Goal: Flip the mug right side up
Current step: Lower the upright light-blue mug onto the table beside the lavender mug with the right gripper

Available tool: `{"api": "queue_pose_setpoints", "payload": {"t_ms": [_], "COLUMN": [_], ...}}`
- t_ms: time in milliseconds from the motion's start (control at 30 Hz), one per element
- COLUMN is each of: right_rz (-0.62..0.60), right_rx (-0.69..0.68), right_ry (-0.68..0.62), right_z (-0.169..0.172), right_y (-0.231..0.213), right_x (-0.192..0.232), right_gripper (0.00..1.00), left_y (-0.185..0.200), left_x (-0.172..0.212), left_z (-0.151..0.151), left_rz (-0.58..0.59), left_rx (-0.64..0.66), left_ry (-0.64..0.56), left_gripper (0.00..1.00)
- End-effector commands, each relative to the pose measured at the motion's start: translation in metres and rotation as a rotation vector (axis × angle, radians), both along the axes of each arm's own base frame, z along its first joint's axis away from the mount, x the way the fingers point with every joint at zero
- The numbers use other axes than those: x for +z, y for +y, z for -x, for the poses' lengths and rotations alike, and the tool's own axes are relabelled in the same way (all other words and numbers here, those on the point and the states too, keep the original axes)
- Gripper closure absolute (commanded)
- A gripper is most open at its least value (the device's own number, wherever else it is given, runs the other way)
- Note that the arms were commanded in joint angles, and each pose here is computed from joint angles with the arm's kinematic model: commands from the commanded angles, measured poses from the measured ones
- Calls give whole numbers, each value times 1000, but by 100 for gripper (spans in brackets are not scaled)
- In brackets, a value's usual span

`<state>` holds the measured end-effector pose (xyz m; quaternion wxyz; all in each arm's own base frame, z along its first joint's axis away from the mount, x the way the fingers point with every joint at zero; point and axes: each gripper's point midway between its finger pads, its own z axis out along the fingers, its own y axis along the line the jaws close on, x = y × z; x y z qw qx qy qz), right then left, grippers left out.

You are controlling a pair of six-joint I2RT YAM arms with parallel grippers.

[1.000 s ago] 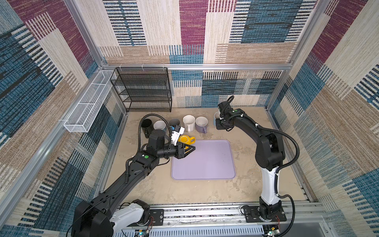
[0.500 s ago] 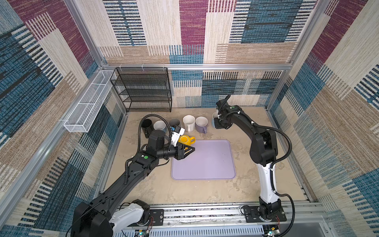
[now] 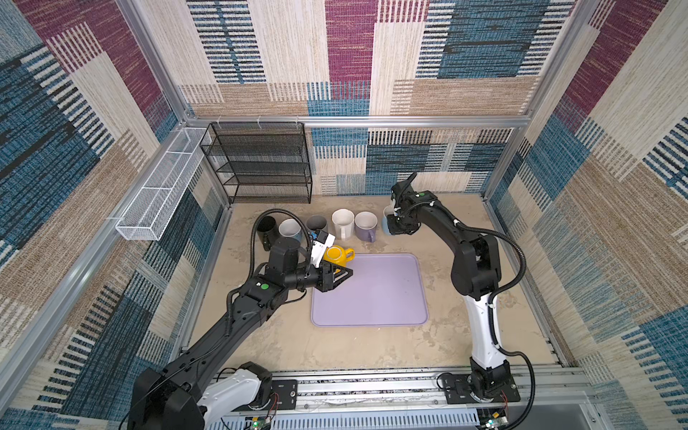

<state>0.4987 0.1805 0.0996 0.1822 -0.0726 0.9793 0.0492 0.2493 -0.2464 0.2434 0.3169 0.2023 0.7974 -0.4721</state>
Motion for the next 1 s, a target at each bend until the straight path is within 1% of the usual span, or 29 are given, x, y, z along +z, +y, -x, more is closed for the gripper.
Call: {"api": "queue_pose_setpoints", "payload": {"t_ms": [0,467,567,833,967], "right_rz": [-12,-14,-13,-18,-19], "right_rx": [11,17,18,21,20], "right_ry": [-36,-10,-3,1,1], "right_z": [-8,-6,-5,-4,-5], "right_y": [4,6,6,7,7], "right_x": [5,-3,-6,-7,-7], "right_gripper": [100,100,94,84,76], "left_y": [1,4,4,5,6], "left_x": [1,1,1,1,0], "left_z": [1,4,4,5,6], "left_rz": [-1,-14,-17,-25,-29], "left_rx": [-6,1,4,5,6], "left_ry": [-16,-18,-20,-19,-18], "left_gripper": [62,62,62,62,62]}}
